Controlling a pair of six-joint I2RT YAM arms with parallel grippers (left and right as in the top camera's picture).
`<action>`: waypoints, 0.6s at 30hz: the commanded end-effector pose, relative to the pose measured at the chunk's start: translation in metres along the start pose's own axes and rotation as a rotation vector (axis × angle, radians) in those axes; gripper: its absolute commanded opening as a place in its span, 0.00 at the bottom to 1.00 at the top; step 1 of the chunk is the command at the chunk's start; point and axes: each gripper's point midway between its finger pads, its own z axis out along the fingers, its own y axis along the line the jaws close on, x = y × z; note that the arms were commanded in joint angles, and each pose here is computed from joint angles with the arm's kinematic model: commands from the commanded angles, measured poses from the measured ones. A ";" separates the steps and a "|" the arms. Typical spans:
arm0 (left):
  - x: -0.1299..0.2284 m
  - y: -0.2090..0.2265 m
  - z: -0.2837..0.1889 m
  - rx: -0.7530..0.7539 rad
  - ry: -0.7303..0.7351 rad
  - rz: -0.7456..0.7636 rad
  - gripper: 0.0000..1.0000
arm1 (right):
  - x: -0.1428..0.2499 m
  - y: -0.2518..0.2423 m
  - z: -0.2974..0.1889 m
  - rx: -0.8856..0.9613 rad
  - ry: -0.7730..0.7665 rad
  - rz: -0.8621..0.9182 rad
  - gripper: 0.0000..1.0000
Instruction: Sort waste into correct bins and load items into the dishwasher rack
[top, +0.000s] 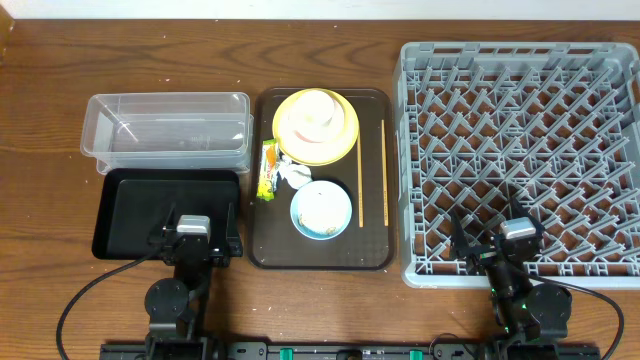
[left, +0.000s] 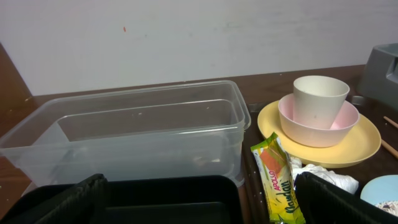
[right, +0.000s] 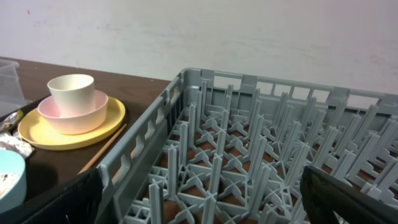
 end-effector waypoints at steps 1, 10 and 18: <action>0.015 0.002 0.001 -0.011 0.044 0.017 0.98 | 0.003 0.001 0.000 -0.004 0.010 -0.011 0.99; 0.015 0.002 0.001 -0.011 0.044 0.017 0.98 | 0.003 0.001 0.000 -0.004 0.010 -0.011 0.99; 0.015 0.002 0.001 -0.011 0.044 0.017 0.98 | 0.003 0.001 0.000 -0.004 0.010 -0.011 0.99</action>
